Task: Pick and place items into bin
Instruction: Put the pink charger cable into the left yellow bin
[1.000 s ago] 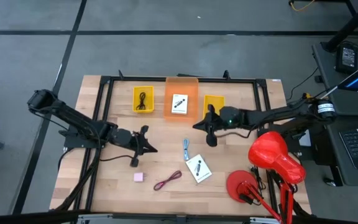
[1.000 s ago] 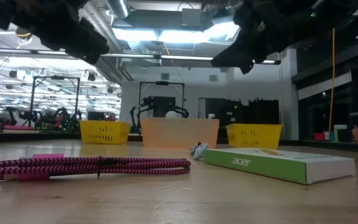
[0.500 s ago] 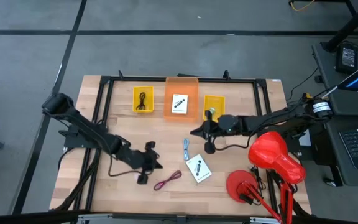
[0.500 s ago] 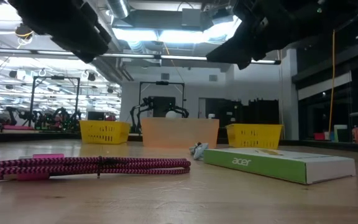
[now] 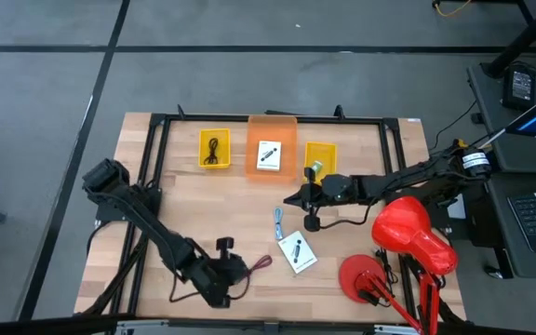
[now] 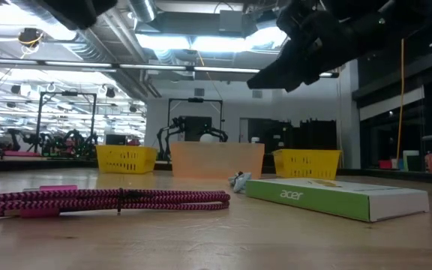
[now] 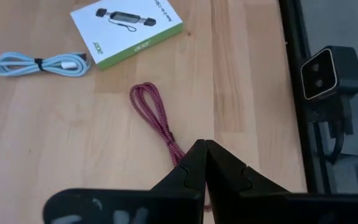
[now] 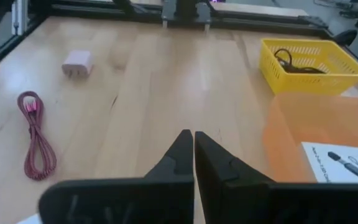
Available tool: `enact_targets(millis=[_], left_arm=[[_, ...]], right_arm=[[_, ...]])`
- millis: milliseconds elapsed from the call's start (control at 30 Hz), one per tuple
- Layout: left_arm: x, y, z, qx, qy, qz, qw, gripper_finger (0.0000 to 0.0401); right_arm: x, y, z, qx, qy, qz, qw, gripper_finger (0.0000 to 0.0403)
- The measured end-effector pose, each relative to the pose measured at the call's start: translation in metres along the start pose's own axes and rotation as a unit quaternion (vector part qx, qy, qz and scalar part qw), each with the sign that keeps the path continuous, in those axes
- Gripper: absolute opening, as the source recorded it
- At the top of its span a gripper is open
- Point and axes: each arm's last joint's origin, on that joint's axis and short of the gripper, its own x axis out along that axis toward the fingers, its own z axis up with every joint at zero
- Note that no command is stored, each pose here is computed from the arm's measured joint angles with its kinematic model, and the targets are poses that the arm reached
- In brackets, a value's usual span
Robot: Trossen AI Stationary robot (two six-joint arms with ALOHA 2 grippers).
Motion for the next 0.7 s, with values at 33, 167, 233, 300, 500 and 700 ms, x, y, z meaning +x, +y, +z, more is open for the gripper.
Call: enact_targets(millis=[33,167,233,300,500,700], left_arm=[[0.002,-0.002,0.002,0.000,0.004,0.004,1.000,0.0002],[0.016,-0.003,0.007,0.000,0.012,0.016,1.000,0.0003],[0.021,-0.002,0.010,-0.020,0.023,0.006,1.000,0.0009],[0.023,0.000,0.010,-0.041,0.052,-0.022,0.998,0.0022],[0.025,0.003,0.012,-0.063,0.064,-0.034,0.995,0.0075],[0.025,0.005,0.012,-0.054,0.041,-0.001,0.998,0.0126]], right_arm=[[0.001,0.000,-0.001,0.000,0.003,0.000,1.000,0.0000],[0.004,0.001,-0.004,0.002,0.008,0.000,1.000,0.0000],[0.006,0.001,-0.006,0.012,0.010,0.001,1.000,0.0000],[0.008,0.001,-0.008,0.014,0.014,0.001,1.000,0.0000],[0.009,0.001,-0.009,0.014,0.016,0.001,1.000,0.0000],[0.009,0.001,-0.009,0.014,0.015,0.001,1.000,0.0000]])
